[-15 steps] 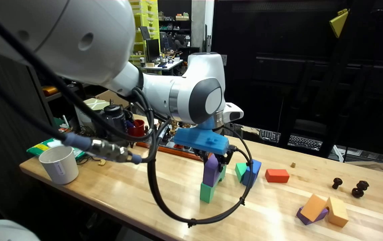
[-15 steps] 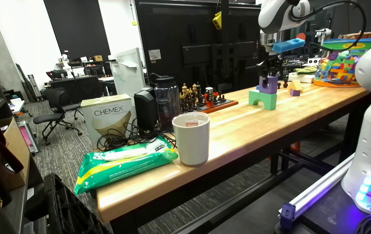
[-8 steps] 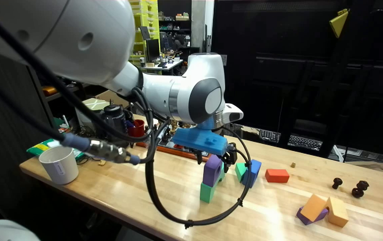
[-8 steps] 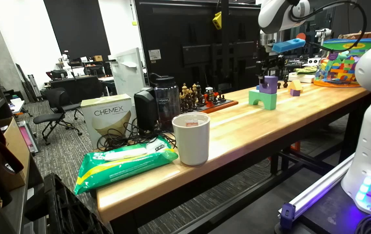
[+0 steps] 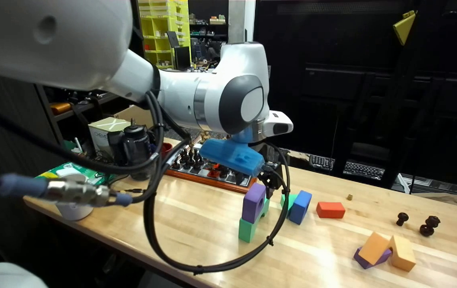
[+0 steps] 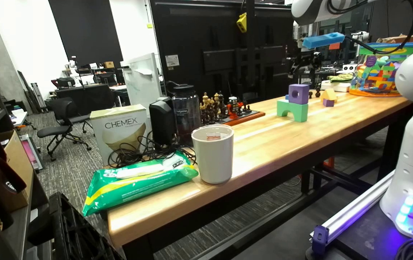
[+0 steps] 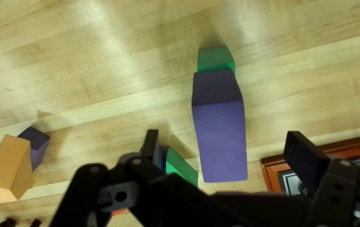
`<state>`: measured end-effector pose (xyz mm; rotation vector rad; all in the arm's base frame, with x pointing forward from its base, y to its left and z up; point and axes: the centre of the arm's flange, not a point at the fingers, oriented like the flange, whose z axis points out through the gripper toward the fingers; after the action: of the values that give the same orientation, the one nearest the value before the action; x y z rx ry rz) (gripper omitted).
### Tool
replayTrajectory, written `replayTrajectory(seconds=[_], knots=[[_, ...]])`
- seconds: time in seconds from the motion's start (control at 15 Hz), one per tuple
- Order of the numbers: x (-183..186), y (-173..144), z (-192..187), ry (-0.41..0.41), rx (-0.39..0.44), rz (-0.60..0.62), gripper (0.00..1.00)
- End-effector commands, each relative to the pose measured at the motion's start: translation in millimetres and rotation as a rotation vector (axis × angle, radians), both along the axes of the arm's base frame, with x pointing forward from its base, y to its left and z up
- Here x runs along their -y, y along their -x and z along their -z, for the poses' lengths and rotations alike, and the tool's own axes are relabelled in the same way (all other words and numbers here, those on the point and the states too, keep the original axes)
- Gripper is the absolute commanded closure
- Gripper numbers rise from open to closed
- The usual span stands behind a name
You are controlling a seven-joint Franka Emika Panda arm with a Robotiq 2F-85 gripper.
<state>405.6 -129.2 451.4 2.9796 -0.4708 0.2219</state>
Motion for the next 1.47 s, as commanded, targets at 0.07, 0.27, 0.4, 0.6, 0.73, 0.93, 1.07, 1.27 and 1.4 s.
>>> replayTrajectory(seconds=[0.07,0.27,0.4,0.6,0.73,0.93,1.07,1.27,1.4], knots=[[-1.3,28.3,-37.7,-0.076,0.051,0.139,0.00],[13.5,27.1,-42.2,-0.127,0.054,0.306,0.00],[26.3,25.5,-40.8,-0.146,0.063,0.413,0.00],[45.8,26.5,-37.3,-0.182,0.073,0.572,0.00],[57.5,27.8,-33.0,-0.211,0.081,0.677,0.00],[72.9,28.5,-26.3,-0.255,0.088,0.833,0.00],[81.3,27.3,-22.1,-0.278,0.107,0.936,0.00],[98.0,23.7,-14.9,-0.298,0.126,1.067,0.00],[109.4,20.9,-10.5,-0.298,0.141,1.092,0.00]])
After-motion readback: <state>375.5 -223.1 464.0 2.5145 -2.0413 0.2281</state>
